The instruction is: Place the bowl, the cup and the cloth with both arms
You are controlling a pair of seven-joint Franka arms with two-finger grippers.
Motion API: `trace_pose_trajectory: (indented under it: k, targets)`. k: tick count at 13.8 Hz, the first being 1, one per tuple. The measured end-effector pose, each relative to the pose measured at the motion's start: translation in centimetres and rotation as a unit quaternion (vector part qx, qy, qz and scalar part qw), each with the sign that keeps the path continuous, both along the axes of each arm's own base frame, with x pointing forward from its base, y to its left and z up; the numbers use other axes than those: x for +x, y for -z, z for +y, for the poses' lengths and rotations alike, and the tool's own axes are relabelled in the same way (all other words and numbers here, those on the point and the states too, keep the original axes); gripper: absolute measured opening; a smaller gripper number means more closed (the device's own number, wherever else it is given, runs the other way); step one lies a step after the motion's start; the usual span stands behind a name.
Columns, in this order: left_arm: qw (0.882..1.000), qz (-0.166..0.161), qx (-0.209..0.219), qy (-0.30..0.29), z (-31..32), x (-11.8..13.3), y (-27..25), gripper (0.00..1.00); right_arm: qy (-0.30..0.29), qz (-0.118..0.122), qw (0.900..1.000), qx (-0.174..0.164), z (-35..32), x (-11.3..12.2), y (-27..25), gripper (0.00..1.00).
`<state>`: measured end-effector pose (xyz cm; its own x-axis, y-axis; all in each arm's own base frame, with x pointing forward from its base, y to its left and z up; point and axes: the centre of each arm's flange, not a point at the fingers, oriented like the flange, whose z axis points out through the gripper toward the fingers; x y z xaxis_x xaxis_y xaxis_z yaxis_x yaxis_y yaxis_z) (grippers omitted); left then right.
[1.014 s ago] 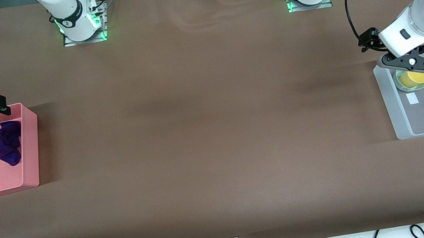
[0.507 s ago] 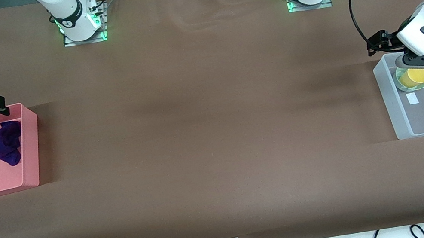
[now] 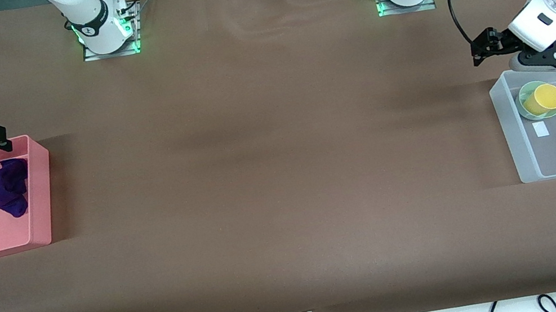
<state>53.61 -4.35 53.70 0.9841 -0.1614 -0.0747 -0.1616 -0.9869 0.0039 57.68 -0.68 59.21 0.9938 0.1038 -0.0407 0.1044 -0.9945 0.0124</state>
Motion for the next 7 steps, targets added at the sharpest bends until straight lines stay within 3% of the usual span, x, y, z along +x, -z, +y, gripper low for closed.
trace_pose_trajectory:
  k: [7]
  targets:
    - [1.000, -0.002, 0.000, -0.006, 0.23, 0.05, 0.18, 1.00, 0.000, 0.000, 1.000, 0.000, -0.01, 0.00, 0.00, 1.00]
